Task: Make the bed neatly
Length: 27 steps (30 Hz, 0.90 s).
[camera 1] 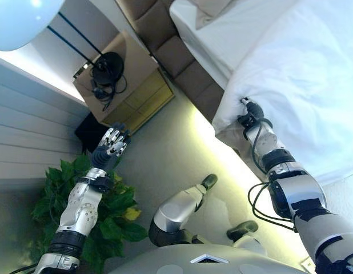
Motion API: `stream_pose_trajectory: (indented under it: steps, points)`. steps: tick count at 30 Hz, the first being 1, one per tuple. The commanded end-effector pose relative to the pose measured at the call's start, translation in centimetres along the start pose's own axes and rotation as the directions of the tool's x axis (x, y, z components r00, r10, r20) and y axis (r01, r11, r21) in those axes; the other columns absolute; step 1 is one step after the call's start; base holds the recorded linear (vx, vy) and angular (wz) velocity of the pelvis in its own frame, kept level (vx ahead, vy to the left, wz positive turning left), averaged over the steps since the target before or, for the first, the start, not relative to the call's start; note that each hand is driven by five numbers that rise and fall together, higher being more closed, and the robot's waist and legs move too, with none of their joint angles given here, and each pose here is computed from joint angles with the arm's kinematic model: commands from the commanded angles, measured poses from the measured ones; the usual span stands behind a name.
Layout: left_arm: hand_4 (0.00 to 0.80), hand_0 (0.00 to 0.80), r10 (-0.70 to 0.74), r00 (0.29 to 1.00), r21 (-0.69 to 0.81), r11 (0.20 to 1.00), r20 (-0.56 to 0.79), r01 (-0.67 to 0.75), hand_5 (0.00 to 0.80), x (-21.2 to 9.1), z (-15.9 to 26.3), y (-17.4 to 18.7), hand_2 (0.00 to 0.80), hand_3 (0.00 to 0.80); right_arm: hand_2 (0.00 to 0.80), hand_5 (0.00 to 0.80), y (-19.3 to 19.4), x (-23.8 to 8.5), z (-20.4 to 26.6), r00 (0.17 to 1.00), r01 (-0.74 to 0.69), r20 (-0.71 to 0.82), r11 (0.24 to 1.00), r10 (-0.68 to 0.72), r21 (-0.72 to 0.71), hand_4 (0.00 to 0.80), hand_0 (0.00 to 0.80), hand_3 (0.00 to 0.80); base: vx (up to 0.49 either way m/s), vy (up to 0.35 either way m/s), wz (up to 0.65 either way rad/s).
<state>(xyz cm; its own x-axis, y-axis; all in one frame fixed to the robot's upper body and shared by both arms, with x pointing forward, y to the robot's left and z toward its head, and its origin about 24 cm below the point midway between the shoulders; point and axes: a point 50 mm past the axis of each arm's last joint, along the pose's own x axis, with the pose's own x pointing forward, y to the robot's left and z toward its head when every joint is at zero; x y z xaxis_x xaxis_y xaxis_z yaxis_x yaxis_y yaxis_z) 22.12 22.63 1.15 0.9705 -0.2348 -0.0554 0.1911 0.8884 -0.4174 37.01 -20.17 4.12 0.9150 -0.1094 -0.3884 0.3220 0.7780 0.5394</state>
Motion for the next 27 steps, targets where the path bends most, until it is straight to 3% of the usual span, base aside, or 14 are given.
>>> stream_pose_trajectory:
  steps: [1, 10, 27]
  points:
    - [0.000, 0.000, -0.049, 0.998, 0.046, 0.998, 0.036, 0.048, 0.000, 0.1, 1.1, -0.4, 0.000, 0.000, 0.800, 0.800, 5.6, -0.7, -3.0, 0.973, -0.226, -0.075, 0.970, 0.220, -0.086, 0.800, 0.800, 0.800, 0.072, 0.022, 0.16]
    - [0.000, 0.000, -0.055, 0.997, 0.056, 0.997, -0.057, 0.058, 0.000, -0.5, -0.8, -0.2, 0.000, 0.000, 0.800, 0.800, 9.0, -0.8, -2.6, 0.946, -0.318, -0.100, 0.944, 0.309, -0.091, 0.800, 0.800, 0.800, 0.064, 0.010, 0.17]
    - [0.000, 0.000, -0.031, 0.998, 0.063, 0.997, -0.052, 0.035, 0.000, -0.9, -0.5, 0.3, 0.000, 0.000, 0.800, 0.800, 10.9, -0.9, -1.7, 0.931, -0.365, -0.081, 0.921, 0.357, -0.134, 0.800, 0.800, 0.800, 0.022, -0.001, 0.05]
